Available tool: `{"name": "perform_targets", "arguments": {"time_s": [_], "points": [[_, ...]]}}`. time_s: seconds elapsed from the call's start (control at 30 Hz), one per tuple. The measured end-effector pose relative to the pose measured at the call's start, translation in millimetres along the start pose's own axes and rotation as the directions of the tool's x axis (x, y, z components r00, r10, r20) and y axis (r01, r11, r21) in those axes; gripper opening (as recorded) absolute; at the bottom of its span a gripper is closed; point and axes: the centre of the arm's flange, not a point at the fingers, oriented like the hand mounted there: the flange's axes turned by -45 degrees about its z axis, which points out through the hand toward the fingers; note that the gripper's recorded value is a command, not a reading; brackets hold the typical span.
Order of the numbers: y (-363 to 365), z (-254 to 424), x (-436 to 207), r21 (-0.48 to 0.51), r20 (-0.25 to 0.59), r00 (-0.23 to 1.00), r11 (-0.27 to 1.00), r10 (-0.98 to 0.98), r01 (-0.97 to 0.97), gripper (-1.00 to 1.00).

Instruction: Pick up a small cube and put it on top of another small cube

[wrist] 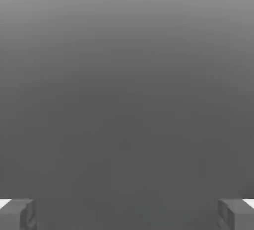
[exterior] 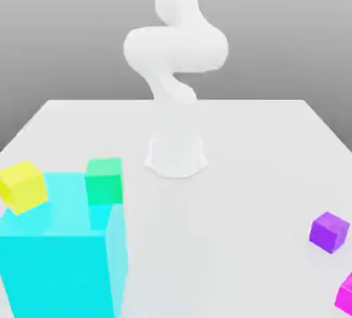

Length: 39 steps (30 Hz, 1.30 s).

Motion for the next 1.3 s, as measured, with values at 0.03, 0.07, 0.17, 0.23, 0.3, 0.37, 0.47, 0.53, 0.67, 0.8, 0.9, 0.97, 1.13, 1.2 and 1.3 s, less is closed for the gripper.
{"name": "perform_targets", "arguments": {"time_s": [0.03,0.07,0.17,0.23,0.3,0.37,0.47,0.53,0.67,0.8,0.9,0.97,1.13,1.2,1.3], "points": [[-8,18,-1,0.031,0.021,0.998,0.998,-0.058,0.058,0.00],[-16,34,-2,0.061,0.039,0.993,0.992,-0.115,0.112,0.00],[-45,82,-10,0.152,0.077,0.957,0.952,-0.281,0.267,0.00],[-66,111,-18,0.213,0.090,0.917,0.907,-0.388,0.363,0.00],[-88,139,-29,0.273,0.093,0.866,0.849,-0.492,0.453,0.00],[-112,166,-42,0.330,0.088,0.803,0.778,-0.589,0.535,0.00],[-149,202,-68,0.409,0.064,0.690,0.649,-0.721,0.641,0.00],[-173,224,-87,0.456,0.039,0.603,0.551,-0.797,0.699,0.00],[-219,261,-134,0.532,-0.030,0.407,0.330,-0.913,0.780,0.00],[-265,288,-189,0.580,-0.126,0.182,0.077,-0.975,0.811,0.00],[-294,304,-233,0.594,-0.205,0.009,-0.117,-0.979,0.796,0.00],[-306,314,-262,0.595,-0.252,-0.099,-0.235,-0.963,0.769,0.00],[-324,336,-329,0.573,-0.353,-0.333,-0.483,-0.874,0.662,0.00],[-327,351,-347,0.568,-0.363,-0.355,-0.507,-0.861,0.648,0.00],[-328,377,-373,0.568,-0.367,-0.359,-0.512,-0.858,0.644,-1.00]]}}
